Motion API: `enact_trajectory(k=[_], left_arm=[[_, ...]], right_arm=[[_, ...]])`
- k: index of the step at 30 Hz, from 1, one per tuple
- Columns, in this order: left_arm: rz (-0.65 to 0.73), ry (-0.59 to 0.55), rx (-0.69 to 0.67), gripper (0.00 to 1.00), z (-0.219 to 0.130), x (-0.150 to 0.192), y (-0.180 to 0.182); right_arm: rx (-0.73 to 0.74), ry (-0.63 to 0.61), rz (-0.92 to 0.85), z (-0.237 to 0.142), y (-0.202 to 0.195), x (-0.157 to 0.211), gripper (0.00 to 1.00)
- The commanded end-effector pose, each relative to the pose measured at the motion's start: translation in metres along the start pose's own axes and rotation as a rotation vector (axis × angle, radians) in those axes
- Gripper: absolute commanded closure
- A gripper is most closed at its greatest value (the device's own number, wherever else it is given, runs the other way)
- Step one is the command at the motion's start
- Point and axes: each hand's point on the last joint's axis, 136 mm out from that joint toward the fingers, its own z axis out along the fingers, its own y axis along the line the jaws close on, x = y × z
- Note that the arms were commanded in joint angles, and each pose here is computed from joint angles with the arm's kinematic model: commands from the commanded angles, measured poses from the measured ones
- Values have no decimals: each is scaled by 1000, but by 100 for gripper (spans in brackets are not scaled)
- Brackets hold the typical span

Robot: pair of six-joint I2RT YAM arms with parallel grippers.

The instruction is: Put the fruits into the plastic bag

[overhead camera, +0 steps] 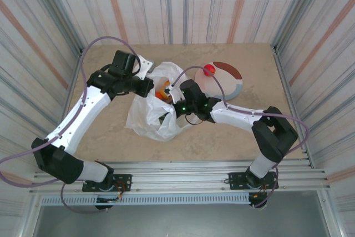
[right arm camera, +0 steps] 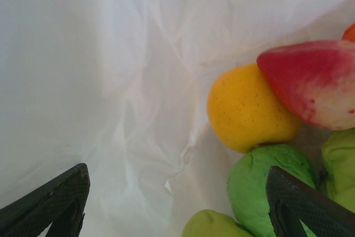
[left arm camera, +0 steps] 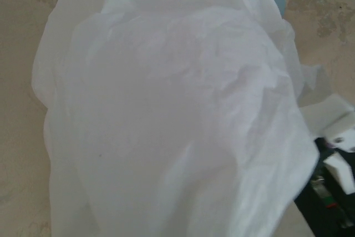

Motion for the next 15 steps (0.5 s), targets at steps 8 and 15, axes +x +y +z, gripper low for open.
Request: enact_trajectory(k=[8,15], left_arm=[[-26,-8,1,100,-3,1,4],[-81,91,-162,100,9,13,35]], right_arm=[[105,-15,-21,-46,-9,3,19],[137,-89,-40,-109,-10,4,20]])
